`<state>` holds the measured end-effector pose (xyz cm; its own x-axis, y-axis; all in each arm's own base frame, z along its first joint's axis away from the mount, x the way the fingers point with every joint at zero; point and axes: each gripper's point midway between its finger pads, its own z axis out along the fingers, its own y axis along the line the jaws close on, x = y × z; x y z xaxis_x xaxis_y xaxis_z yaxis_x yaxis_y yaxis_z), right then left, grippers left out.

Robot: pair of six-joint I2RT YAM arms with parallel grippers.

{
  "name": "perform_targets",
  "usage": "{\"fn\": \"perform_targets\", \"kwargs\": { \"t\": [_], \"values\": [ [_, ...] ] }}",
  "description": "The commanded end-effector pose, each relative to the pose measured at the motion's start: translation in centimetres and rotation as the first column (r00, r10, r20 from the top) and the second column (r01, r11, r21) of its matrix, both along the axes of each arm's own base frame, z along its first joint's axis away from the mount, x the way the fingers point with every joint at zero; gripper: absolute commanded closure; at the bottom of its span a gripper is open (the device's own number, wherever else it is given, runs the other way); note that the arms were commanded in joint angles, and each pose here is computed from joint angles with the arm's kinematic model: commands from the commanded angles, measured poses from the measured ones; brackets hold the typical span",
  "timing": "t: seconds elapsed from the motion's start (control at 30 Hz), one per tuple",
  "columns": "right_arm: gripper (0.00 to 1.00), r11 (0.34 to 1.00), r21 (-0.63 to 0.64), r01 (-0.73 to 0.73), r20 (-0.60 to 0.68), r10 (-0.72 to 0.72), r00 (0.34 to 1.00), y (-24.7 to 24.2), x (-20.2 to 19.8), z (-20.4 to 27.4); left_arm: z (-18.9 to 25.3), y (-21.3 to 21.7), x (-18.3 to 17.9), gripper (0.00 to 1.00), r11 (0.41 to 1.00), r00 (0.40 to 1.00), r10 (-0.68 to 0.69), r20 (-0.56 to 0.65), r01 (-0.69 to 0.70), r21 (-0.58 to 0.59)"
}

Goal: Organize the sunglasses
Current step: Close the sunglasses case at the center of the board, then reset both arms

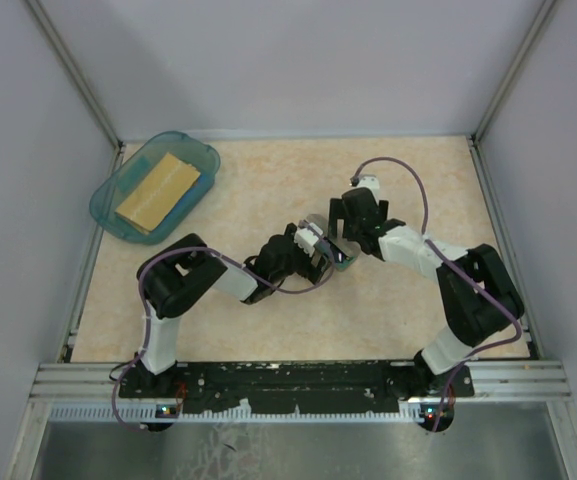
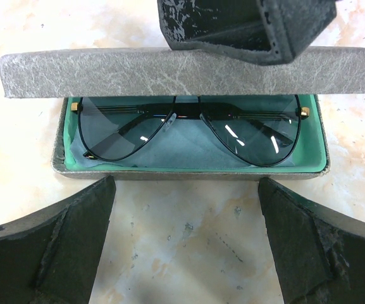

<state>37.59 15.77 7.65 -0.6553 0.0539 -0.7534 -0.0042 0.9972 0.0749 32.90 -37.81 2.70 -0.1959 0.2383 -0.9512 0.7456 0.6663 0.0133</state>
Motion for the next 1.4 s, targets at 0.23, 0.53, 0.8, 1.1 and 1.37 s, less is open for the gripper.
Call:
{"fn": "perform_targets", "kwargs": {
  "t": [0.23, 0.53, 0.8, 1.1, 1.37],
  "values": [
    [0.01, 0.998, -0.007, -0.056, -0.090, 0.055, 0.994, 0.6, -2.9, -2.1, -1.6, -0.5, -0.4, 0.00, 1.000, 0.998, 0.003, -0.060, -0.002, 0.014],
    [0.01, 1.000, 0.008, -0.022, -0.018, 0.022, 1.000, 0.5, -1.4, 1.3, -1.1, 0.6, -1.0, 0.00, 1.000, 0.998, 0.023, -0.063, -0.022, 0.006],
    [0.01, 0.995, 0.088, 0.052, 0.098, -0.061, 0.993, -2.5, 0.4, 6.6, 1.1, 6.2, -2.5, 0.00, 0.979, 0.975, 0.203, -0.085, -0.204, -0.004],
    [0.01, 0.952, 0.262, 0.158, 0.238, -0.222, 0.946, -7.7, -3.8, 9.1, 5.3, 15.6, -5.7, 0.00, 0.850, 0.846, 0.499, -0.187, -0.519, -0.083],
    [0.01, 0.909, 0.305, 0.284, 0.331, -0.381, 0.864, -11.9, -8.1, 10.3, 8.7, 20.8, -8.8, 0.00, 0.752, 0.789, 0.562, -0.246, -0.612, -0.243]
  ]
}}
